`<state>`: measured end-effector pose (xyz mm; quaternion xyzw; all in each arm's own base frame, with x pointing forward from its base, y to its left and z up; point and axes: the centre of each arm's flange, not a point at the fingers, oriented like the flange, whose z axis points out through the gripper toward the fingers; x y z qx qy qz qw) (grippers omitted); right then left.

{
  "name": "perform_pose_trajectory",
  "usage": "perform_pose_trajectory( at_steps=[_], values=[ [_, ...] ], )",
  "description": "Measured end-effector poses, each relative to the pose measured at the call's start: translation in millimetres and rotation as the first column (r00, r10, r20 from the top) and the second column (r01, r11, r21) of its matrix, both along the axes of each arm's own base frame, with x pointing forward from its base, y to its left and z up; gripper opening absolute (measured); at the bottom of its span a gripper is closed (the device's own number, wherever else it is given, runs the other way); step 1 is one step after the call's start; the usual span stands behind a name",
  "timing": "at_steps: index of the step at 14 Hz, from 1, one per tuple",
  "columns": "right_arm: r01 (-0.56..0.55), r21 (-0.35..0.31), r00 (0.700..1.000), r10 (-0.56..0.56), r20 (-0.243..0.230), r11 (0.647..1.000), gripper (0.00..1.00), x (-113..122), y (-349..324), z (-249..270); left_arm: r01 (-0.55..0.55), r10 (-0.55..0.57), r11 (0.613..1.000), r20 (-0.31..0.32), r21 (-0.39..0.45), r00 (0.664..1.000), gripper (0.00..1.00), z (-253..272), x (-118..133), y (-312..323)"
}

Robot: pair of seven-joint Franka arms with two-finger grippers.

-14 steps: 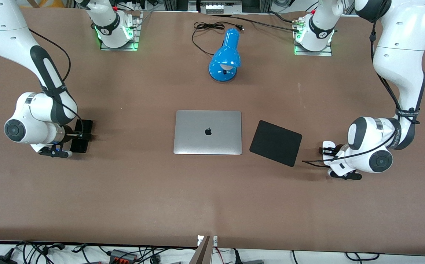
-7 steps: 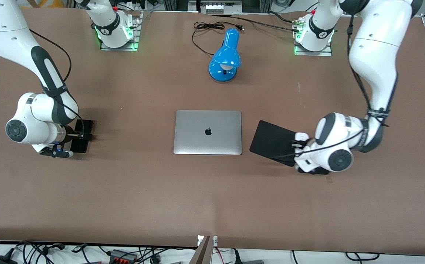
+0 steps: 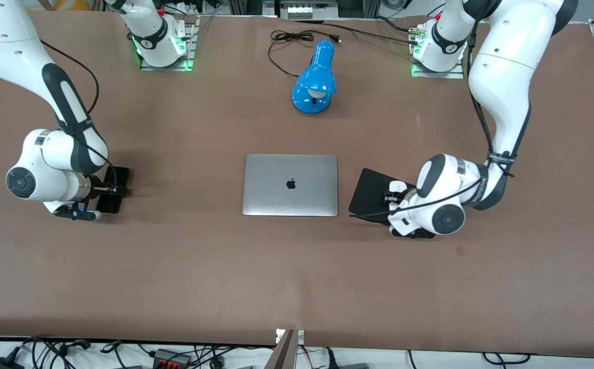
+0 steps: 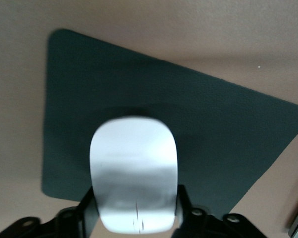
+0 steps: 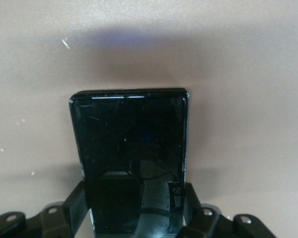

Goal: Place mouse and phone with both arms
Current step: 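Carry the white mouse onto the mouse pad with the left gripper, then carry the phone beside the laptop with the right gripper while the left withdraws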

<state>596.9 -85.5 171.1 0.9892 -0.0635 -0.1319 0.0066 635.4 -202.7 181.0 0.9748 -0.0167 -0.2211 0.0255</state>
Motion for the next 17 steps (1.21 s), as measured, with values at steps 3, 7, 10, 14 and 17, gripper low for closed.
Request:
perform_pose_trajectory(
  at_steps=[3, 7, 10, 14, 17],
  values=[
    [-0.038, 0.011, 0.999, 0.038, -0.007, 0.999, 0.79, 15.2, 24.0, 48.6, -0.010, 0.010, 1.000, -0.005, 0.007, 1.000, 0.99, 1.4, 0.5, 0.4],
    [-0.148, 0.059, 0.988, 0.145, 0.048, 0.987, 0.79, 33.6, 117.9, 101.1, -0.091, 0.091, 0.996, -0.004, 0.024, 0.996, 1.00, 66.8, 25.8, 64.0],
    [-0.194, 0.092, 0.981, 0.190, 0.048, 0.977, 0.79, 26.7, 198.0, 98.7, -0.173, 0.173, 0.985, 0.066, -0.001, 0.983, 1.00, 141.7, 43.3, 149.5],
    [-0.177, 0.073, 0.984, 0.175, 0.040, 0.981, 0.79, 12.1, 291.5, 87.2, -0.192, 0.192, 0.981, 0.107, -0.007, 0.976, 1.00, 235.1, 28.5, 201.2],
    [-0.143, 0.062, 0.989, 0.141, 0.035, 0.988, 0.79, 0.3, 332.3, 64.2, -0.187, 0.185, 0.982, 0.137, -0.002, 0.973, 1.00, 283.9, 12.5, 202.4]
  ],
)
